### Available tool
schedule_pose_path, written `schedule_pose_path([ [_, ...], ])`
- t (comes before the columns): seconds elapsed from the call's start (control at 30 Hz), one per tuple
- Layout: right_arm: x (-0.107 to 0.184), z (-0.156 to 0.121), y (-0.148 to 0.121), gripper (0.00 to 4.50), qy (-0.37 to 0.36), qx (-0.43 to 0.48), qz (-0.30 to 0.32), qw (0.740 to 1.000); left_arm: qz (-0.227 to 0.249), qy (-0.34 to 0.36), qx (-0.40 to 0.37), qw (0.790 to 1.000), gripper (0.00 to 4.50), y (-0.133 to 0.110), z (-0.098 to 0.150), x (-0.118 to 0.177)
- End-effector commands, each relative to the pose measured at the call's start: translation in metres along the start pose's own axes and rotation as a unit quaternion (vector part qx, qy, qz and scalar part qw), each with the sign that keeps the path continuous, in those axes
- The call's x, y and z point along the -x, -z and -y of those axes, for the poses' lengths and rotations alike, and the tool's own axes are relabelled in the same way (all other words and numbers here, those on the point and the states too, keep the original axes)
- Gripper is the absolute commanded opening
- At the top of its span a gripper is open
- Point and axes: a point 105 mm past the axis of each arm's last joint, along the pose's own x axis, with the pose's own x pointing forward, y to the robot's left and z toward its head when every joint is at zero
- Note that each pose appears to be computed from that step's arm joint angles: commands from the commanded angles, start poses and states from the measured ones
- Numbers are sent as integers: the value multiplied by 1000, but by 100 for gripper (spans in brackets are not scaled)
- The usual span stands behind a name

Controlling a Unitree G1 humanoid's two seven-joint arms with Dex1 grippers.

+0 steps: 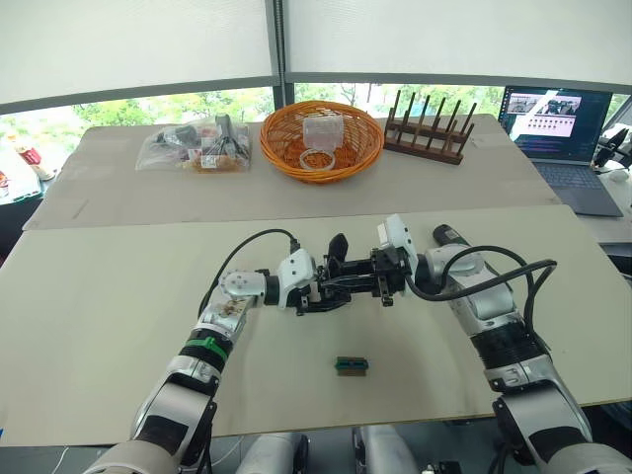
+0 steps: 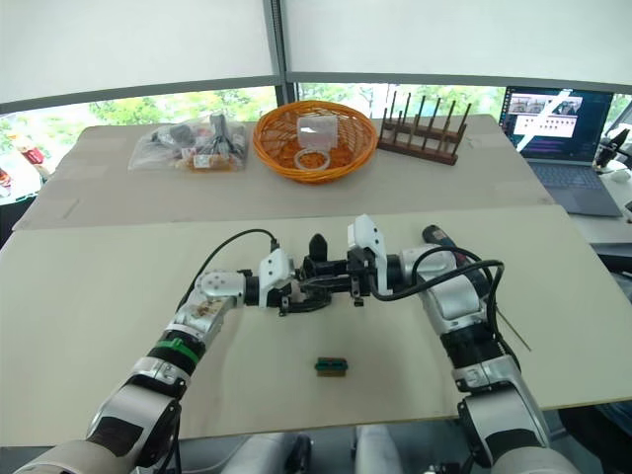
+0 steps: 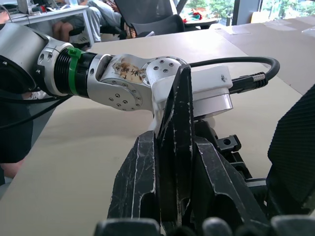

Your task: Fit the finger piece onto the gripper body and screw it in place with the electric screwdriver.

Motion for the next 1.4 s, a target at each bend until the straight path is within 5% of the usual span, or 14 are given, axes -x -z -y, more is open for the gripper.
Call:
schedule_pose_path([
  [0.03, 7, 5, 9, 41, 13, -10, -32, 999, 11, -3, -30, 999, 239, -10, -3, 0],
  [0.63, 15, 4, 12, 41, 25, -11, -34, 999, 8, -9, -33, 999, 239, -10, -7, 3],
  [1.0, 7, -1, 37, 41, 67, -24, -18, 997, 9, -11, -34, 999, 239, -10, -7, 2],
  [1.4, 4, -11, 65, 41, -50, -95, -104, 989, 9, -15, -38, 999, 239, -13, -10, 4],
])
